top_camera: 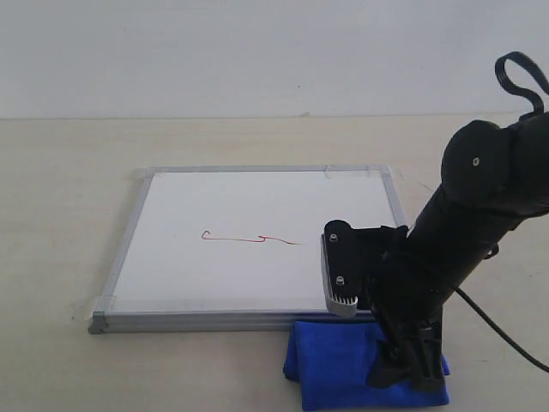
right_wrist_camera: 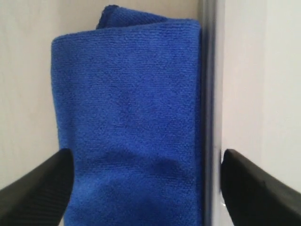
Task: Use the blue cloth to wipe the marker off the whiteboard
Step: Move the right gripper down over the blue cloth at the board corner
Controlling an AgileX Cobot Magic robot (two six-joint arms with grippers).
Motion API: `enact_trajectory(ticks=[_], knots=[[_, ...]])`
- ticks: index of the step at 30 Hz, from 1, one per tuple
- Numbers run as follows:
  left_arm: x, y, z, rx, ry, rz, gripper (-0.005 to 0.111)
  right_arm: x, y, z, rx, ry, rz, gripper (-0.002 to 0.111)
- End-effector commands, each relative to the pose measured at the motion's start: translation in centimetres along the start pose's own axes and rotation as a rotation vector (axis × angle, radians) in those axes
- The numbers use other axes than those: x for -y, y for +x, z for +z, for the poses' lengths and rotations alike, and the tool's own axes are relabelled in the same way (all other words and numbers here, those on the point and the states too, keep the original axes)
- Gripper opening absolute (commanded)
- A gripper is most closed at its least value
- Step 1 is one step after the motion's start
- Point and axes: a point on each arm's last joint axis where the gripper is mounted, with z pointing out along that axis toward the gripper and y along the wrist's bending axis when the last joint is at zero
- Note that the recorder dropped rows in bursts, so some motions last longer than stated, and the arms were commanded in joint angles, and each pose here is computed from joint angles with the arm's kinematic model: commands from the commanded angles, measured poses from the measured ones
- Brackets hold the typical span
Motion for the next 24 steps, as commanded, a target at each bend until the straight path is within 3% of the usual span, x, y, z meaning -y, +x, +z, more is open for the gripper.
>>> enact_trajectory(ticks=[1, 7, 10, 13, 16, 18, 21, 24], knots=[[0.0, -0.2, -0.1, 0.016, 0.002, -0.003, 0.004, -0.1, 0.0, 0.1, -0.008, -0.018, -0.004, 0.075], [0.0, -0.2, -0.1, 0.018, 0.002, -0.003, 0.004, 0.1, -0.4, -1.2, 0.009, 0.05, -0.035, 0.075], [0.0, -0.2, -0.1, 0.018, 0.002, -0.003, 0.004, -0.4, -1.2, -4.0, 0.054, 0.106, -0.052, 0.075], [0.0, -0.2, -0.1, 0.018, 0.002, -0.003, 0.004, -1.2, -1.2, -4.8, 0.055, 0.064, -0.028, 0.075], [0.0, -0.2, -0.1, 0.018, 0.002, -0.003, 0.004, -2.3, -0.9, -4.0, 0.0, 0.005, -0.066, 0.058], [0.0, -0.2, -0.1, 0.018, 0.002, -0.003, 0.004, -2.7, -1.0, -3.3, -0.025, 0.033, -0.096, 0.065], [0.0, -0.2, -0.1, 0.018, 0.002, -0.003, 0.004, -2.5, -0.6, -2.6, -0.007, 0.114, -0.04, 0.085], [0.0, -0.2, -0.1, 0.018, 0.002, -0.003, 0.004, -2.8, -0.2, -2.1, -0.014, 0.117, -0.039, 0.086]])
